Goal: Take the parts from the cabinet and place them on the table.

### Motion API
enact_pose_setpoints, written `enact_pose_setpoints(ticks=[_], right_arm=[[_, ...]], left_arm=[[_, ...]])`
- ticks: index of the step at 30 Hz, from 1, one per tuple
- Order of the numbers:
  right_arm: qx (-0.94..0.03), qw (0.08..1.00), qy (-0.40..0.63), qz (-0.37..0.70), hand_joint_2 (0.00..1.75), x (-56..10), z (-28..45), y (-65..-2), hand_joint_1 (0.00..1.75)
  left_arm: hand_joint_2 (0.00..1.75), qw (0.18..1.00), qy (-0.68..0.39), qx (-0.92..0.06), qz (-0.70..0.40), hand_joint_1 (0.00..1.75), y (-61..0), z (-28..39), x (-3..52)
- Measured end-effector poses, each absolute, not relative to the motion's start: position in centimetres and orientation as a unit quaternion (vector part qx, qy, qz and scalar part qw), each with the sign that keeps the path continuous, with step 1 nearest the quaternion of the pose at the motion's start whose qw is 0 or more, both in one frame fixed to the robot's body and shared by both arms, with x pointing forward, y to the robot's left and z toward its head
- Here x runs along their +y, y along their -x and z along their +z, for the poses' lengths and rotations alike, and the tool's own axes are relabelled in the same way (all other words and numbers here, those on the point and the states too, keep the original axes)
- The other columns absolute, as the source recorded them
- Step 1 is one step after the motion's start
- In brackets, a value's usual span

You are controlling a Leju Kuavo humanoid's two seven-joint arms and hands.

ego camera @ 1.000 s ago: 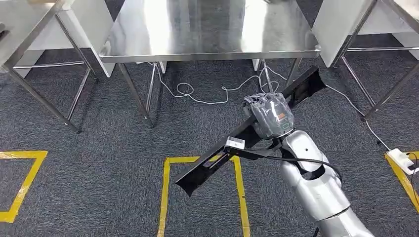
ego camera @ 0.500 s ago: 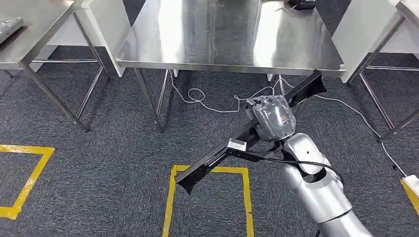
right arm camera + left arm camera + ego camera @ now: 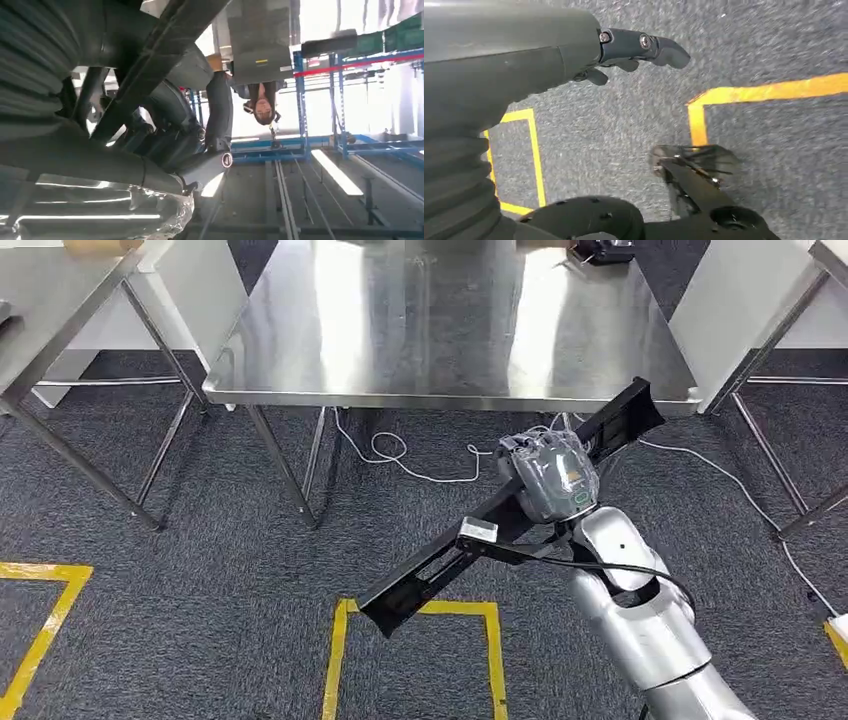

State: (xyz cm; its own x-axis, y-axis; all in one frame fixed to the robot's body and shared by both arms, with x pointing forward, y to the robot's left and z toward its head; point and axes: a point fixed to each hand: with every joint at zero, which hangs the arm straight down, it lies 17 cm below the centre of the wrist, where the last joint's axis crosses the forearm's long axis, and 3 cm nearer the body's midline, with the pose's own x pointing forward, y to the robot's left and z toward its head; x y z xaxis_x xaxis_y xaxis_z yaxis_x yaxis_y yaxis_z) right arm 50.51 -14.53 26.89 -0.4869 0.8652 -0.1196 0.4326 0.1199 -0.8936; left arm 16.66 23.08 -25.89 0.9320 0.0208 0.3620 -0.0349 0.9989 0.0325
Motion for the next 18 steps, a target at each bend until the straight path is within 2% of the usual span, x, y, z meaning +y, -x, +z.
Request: enact_pose_setpoints(ticks=[18], right_arm=[[-0.709, 0.224, 0.458, 0.486, 1.75, -14.94, 26.85, -50.9, 1.75]], left_arm=[[1.75, 0.984, -0.016, -0.176, 0.015, 0.0, -16.29, -25.97, 22.6]])
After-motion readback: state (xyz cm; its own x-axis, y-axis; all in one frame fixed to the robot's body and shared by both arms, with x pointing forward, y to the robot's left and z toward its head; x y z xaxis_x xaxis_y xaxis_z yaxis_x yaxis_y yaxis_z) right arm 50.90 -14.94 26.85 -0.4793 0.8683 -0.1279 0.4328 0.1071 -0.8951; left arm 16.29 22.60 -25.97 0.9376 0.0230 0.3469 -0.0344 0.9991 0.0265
